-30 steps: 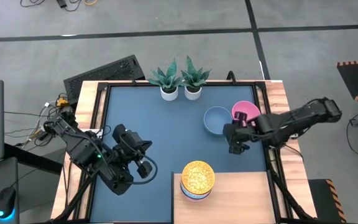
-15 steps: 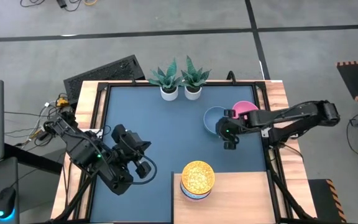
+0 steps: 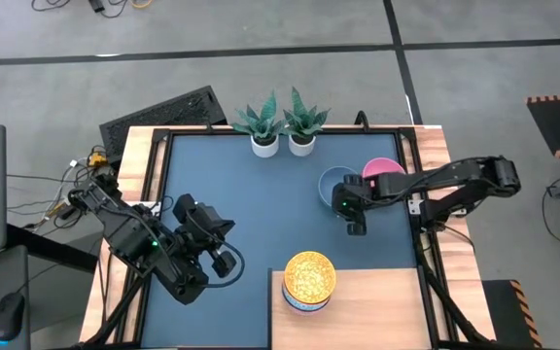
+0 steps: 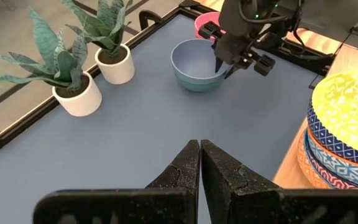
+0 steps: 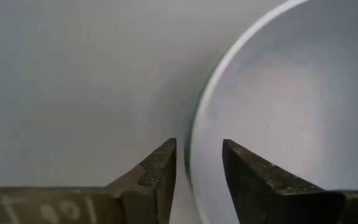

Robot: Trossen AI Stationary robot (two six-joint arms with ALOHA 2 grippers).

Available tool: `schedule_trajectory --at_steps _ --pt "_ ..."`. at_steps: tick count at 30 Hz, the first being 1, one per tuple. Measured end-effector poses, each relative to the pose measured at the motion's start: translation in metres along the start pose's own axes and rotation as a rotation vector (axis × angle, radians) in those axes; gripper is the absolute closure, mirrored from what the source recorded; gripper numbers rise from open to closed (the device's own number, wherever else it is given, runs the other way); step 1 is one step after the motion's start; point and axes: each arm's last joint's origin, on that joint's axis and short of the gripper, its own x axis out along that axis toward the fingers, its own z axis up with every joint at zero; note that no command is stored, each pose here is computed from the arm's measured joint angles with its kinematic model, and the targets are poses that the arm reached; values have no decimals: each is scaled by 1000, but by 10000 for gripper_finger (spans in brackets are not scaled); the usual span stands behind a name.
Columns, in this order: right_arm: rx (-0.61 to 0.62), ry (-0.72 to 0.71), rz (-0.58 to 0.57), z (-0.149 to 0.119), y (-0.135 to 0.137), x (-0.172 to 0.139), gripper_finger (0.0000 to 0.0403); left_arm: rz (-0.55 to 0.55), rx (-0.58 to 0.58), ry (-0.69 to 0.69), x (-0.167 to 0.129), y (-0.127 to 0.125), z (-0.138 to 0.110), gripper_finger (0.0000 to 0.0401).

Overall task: Place and stack bowls onto a shelf
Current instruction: Put the blue bowl on the shelf

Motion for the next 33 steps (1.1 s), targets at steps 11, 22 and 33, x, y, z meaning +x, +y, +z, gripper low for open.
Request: schedule_trajectory --at_steps 11,22,33 --pt "-22 -13 12 -3 -1 -8 282 3 -8 -7 0 0 0 401" --pt "-36 -26 48 -3 0 -9 320 6 -21 -16 0 0 1 401" --pt "16 -25 43 -3 0 -10 375 19 -25 -43 0 0 1 401"
